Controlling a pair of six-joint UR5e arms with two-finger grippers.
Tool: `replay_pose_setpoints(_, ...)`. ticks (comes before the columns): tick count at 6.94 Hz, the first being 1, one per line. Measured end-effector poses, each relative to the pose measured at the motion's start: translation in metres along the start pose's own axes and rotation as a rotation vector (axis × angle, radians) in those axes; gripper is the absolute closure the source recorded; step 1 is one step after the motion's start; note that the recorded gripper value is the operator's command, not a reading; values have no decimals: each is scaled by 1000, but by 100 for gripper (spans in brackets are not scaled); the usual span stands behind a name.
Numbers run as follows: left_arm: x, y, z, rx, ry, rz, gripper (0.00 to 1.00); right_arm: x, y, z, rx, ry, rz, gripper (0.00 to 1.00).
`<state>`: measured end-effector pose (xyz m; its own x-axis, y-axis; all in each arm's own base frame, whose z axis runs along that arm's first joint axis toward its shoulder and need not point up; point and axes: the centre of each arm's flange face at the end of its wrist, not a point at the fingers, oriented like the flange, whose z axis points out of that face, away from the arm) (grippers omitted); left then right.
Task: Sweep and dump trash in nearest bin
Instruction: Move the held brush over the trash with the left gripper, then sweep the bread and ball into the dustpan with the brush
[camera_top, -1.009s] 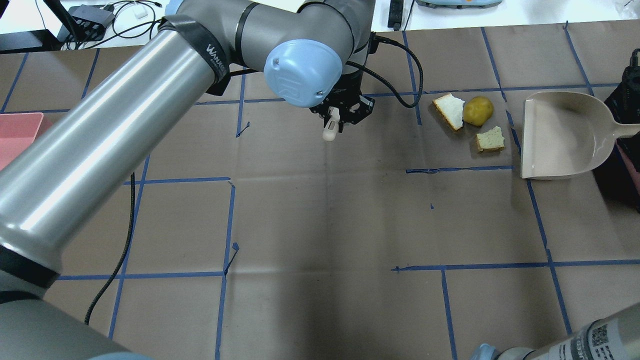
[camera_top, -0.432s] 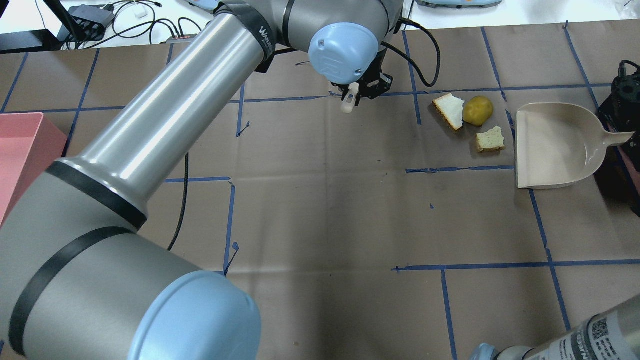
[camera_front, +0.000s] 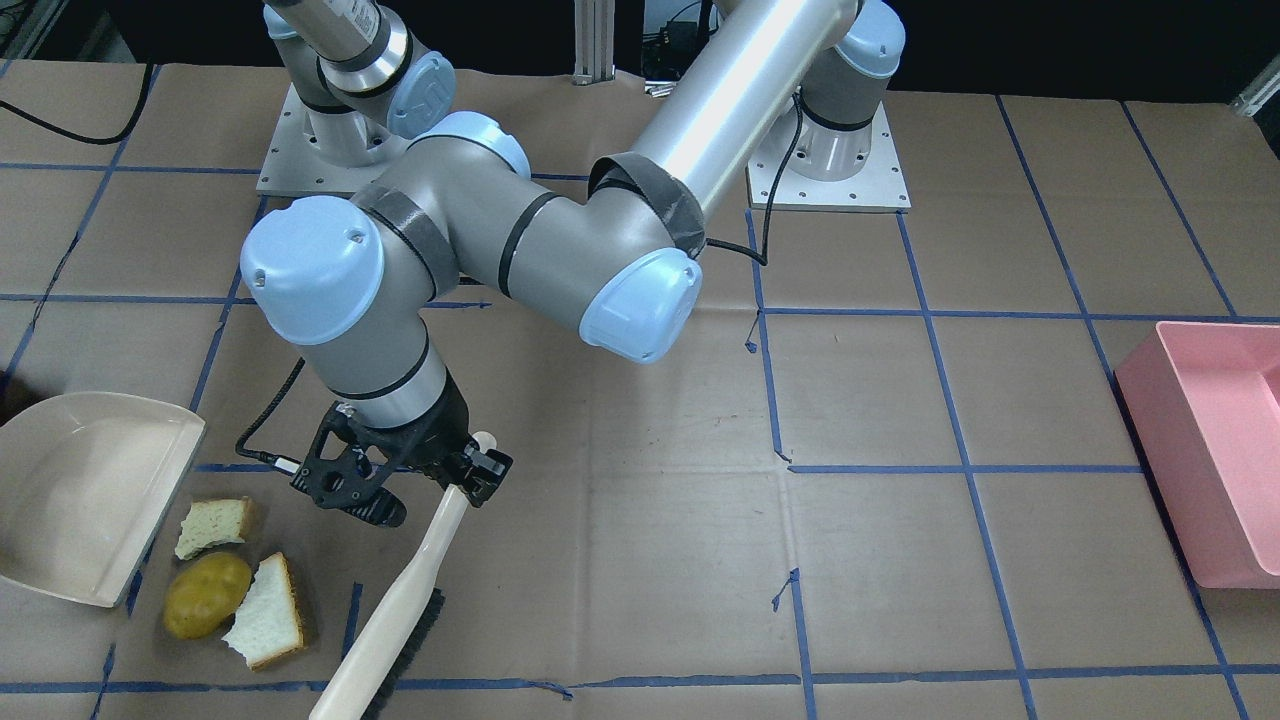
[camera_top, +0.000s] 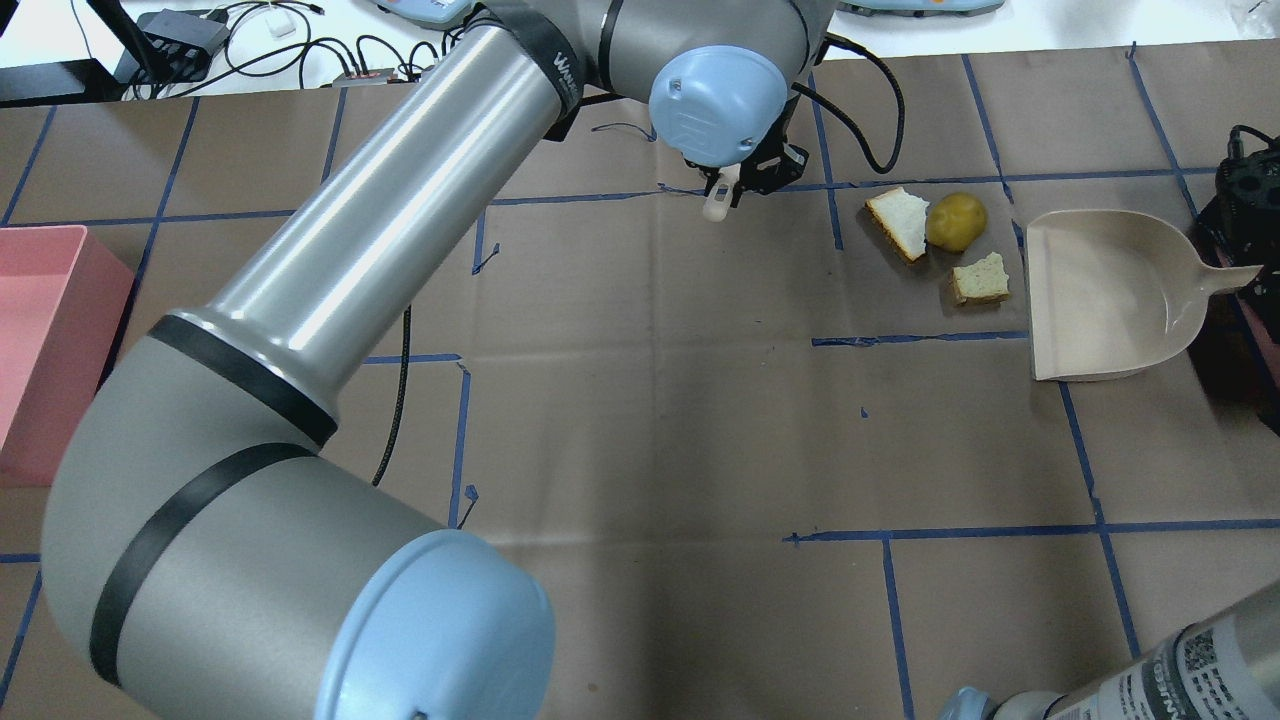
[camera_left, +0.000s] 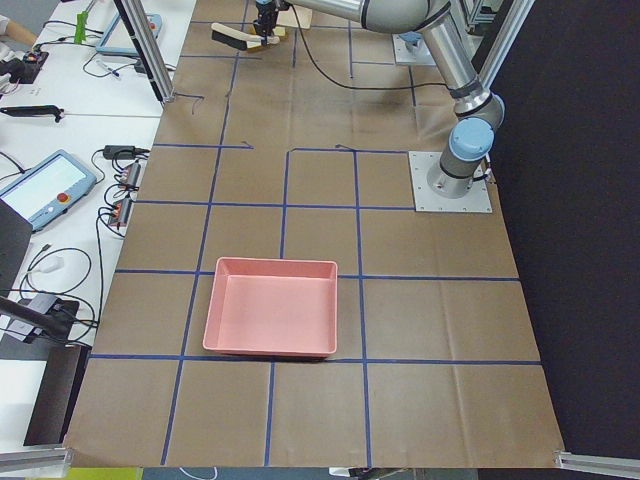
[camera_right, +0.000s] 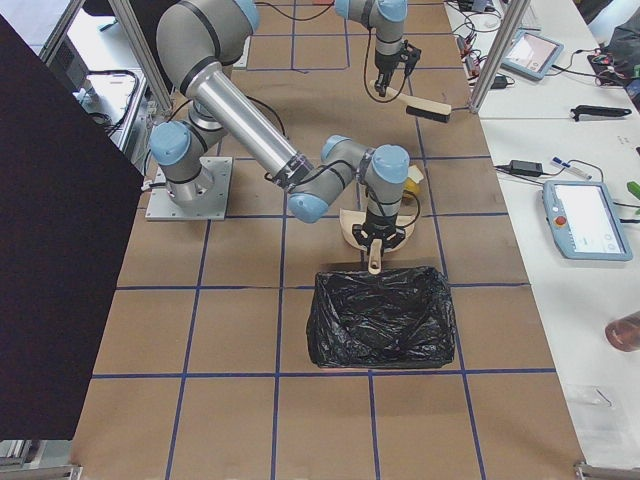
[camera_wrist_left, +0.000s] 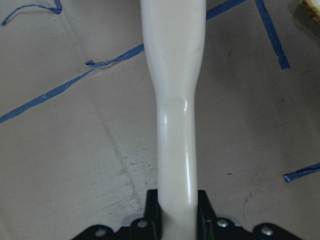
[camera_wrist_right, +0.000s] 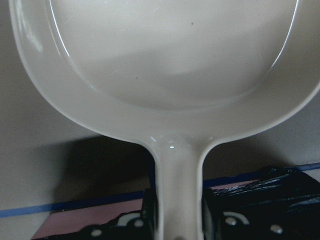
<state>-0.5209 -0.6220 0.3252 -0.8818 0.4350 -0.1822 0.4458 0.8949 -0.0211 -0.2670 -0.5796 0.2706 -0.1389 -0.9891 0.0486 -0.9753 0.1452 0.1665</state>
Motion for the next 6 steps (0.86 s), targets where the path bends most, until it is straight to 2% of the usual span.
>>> replay_pose_setpoints(3, 48, -25, 21, -33, -64, 57, 100, 12, -8, 10, 34, 5, -5, 97)
replay_pose_setpoints(4, 57, -27, 27, -37, -97, 57, 100, 17, -16, 11, 38, 7, -20, 97)
replay_pose_setpoints(6, 74, -35, 47, -36, -121, 5, 100, 29, -23, 16, 44, 9, -50, 97)
